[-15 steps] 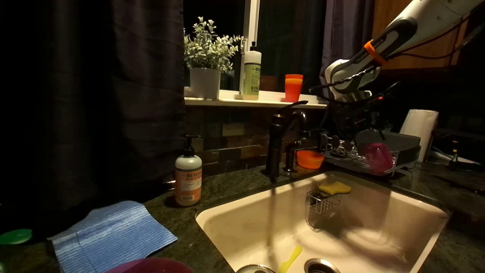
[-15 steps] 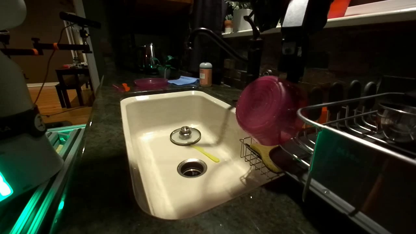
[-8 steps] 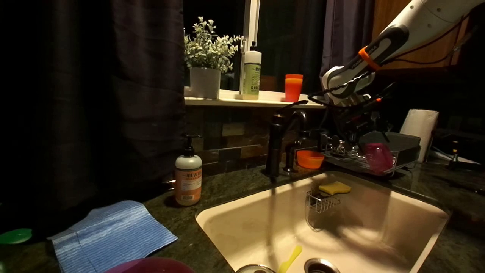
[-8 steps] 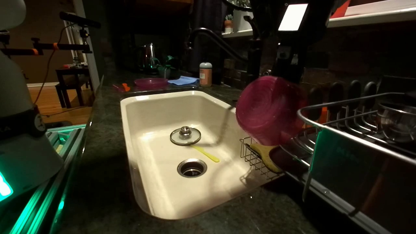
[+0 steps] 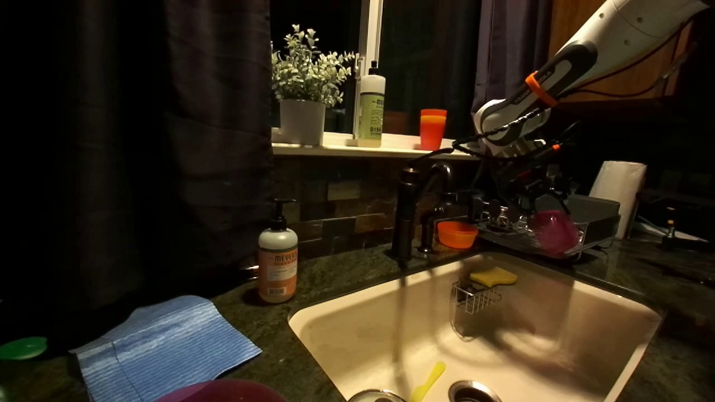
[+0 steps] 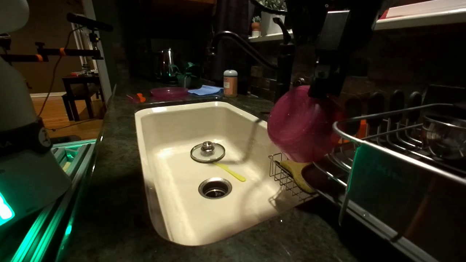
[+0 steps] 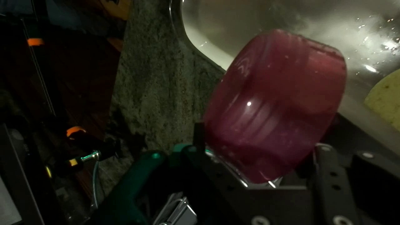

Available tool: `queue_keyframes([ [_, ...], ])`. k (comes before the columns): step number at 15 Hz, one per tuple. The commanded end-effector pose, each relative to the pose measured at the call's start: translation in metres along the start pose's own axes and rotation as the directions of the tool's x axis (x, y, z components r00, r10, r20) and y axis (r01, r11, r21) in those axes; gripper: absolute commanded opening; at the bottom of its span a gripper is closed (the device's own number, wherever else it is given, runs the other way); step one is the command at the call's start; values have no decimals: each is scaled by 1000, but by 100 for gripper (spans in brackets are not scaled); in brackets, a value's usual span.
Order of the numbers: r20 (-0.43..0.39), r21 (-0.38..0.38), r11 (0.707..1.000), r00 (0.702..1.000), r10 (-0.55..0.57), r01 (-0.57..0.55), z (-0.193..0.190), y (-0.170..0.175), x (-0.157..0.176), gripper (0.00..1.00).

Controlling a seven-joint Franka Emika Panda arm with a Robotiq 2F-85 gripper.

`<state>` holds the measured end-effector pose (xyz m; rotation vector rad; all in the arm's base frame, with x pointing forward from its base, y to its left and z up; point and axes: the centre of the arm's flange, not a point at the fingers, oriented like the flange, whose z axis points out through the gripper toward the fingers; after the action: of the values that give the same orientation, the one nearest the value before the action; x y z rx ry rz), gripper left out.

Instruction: Put the orange bowl inside the yellow bowl and put the purple bowl inside the other plastic bowls

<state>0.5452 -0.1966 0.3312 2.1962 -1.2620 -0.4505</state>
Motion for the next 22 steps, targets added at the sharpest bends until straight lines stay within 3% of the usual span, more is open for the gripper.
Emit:
queue_keyframes([
  [1,15,-26,999,1000,20,-20,-6,-3,5,39],
  [5,33,-49,998,999,26,-24,-5,2,6,28],
  [8,48,-80,996,998,31,-27,-5,10,7,5],
  [15,85,-124,992,996,34,-23,-12,21,8,2],
  [22,55,-122,993,998,14,-8,-26,32,-4,3],
])
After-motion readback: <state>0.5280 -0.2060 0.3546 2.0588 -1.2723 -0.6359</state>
